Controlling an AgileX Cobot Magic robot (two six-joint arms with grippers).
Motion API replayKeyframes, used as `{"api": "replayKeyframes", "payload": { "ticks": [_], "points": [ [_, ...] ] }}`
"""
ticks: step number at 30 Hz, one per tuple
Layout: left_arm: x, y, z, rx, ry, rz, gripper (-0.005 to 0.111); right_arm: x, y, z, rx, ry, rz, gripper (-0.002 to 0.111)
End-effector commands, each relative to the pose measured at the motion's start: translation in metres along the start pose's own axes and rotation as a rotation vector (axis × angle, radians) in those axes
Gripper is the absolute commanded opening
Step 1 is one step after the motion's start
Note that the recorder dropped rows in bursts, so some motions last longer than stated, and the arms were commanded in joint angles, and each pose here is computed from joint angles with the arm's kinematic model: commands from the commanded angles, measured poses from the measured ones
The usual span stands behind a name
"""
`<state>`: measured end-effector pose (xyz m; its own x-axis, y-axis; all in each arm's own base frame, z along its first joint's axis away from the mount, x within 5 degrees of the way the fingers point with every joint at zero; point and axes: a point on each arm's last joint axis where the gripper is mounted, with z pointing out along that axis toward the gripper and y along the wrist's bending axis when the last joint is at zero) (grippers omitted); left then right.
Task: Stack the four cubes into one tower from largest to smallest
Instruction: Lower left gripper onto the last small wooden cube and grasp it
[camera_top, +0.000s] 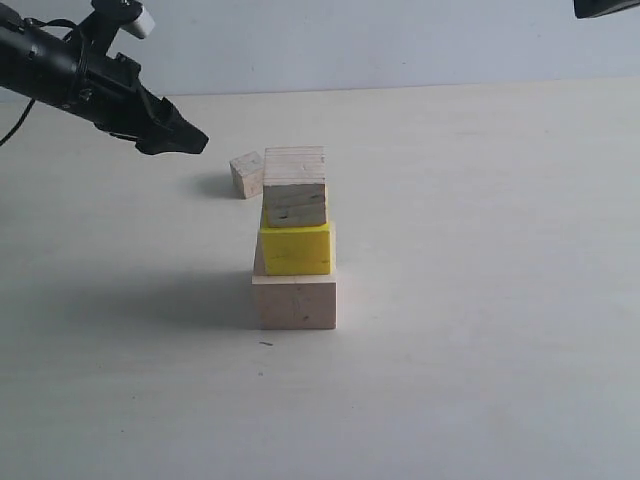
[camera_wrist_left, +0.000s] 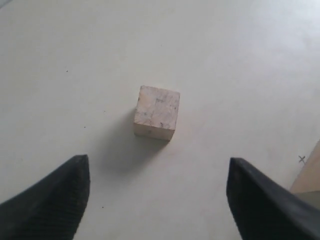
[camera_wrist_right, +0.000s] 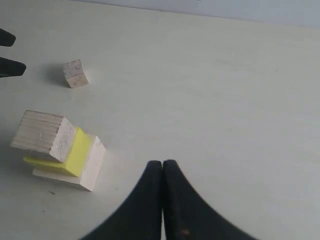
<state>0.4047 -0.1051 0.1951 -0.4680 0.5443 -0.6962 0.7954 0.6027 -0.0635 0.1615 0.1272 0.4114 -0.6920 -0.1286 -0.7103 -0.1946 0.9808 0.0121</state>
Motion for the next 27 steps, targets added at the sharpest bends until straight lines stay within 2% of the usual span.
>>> {"api": "replayKeyframes", "payload": {
  "ticks": [1,5,10,18,22,27],
  "points": [
    [-0.002,0.002,0.001,-0.011,-0.018,0.036,0.073,0.0,-0.002,-0.001,0.013,-0.007,-0.012,0.0],
    [0.005,0.004,0.013,0.008,-0.014,0.011,0.073,0.0,-0.002,-0.001,0.012,-0.005,-0.012,0.0],
    [0.014,0.005,0.033,0.06,-0.054,0.034,0.073,0.0,-0.002,-0.001,0.012,-0.005,-0.012,0.0],
    [0.019,0.004,0.049,0.106,-0.144,0.263,0.073,0.0,-0.002,-0.001,0.012,-0.005,-0.014,0.0],
    [0.026,0.007,0.061,0.107,-0.171,0.277,0.073,0.0,-0.002,-0.001,0.012,-0.005,-0.017,0.0],
    [0.033,0.009,0.07,0.105,-0.169,0.228,0.073,0.0,-0.002,-0.001,0.011,-0.007,-0.033,0.0]
  ]
}}
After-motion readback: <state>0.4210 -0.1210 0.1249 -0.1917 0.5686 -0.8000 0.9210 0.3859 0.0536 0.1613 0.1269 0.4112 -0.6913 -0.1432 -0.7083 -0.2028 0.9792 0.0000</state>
